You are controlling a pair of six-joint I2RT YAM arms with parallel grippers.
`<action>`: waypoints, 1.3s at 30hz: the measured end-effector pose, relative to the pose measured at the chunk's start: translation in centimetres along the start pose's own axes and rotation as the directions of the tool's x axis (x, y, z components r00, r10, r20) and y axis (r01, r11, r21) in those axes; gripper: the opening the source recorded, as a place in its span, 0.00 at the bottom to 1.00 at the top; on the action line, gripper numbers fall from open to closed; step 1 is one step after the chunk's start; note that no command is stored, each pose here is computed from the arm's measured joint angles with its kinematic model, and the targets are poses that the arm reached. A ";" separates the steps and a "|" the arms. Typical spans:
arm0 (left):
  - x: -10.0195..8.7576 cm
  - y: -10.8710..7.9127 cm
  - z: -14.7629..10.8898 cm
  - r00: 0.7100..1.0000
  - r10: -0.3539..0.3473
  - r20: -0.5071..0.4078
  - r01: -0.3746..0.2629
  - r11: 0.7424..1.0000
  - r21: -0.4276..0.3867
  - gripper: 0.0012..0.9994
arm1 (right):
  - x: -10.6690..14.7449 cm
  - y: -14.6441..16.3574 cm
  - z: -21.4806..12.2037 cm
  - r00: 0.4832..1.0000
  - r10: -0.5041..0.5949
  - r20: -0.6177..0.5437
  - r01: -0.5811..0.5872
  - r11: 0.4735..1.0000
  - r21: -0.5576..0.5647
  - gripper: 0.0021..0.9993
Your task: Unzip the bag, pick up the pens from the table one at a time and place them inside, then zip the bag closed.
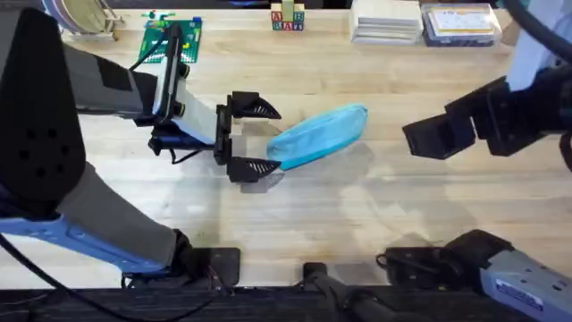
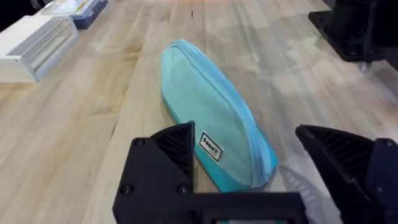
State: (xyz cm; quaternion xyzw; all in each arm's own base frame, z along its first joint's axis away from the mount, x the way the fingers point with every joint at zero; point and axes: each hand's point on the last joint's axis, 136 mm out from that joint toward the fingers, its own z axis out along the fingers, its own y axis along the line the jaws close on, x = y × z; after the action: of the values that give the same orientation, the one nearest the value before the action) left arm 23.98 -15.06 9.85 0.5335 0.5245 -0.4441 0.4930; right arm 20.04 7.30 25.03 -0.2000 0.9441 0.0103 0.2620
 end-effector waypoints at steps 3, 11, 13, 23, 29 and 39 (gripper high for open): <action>0.1 0.3 0.0 1.000 0.030 -0.001 -0.030 1.000 -0.004 0.99 | 0.0 0.0 0.1 1.000 -0.001 -0.007 0.001 1.000 0.000 1.00; 0.0 0.6 -0.5 1.000 0.016 0.008 -0.016 0.999 -0.028 1.00 | 0.0 0.0 0.2 1.000 -0.001 -0.008 0.001 1.000 0.000 1.00; -0.6 0.8 -1.2 0.998 -0.054 0.020 0.055 0.997 -0.051 1.00 | 0.0 0.0 0.2 1.000 -0.001 -0.008 0.001 1.000 0.000 1.00; -3.5 2.5 -2.6 0.992 -0.108 -0.060 0.107 0.994 -0.015 1.00 | 0.0 0.0 0.2 1.000 -0.001 -0.008 0.001 1.000 0.000 1.00; -7.5 -0.2 -3.7 0.961 0.113 -0.253 -0.105 0.993 0.045 1.00 | 0.0 0.0 0.2 1.000 -0.001 -0.008 0.001 1.000 0.000 1.00; -11.4 -4.0 -5.6 0.873 -0.080 -0.482 0.000 0.986 -0.164 1.00 | 0.0 0.0 0.2 1.000 -0.001 -0.008 0.001 1.000 0.000 1.00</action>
State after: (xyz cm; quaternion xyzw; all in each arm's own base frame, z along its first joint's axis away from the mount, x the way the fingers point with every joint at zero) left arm 19.10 -11.03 21.57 0.5760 0.6762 -0.2624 0.3770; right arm 20.13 7.35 24.88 -0.2004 0.9450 0.0095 0.2583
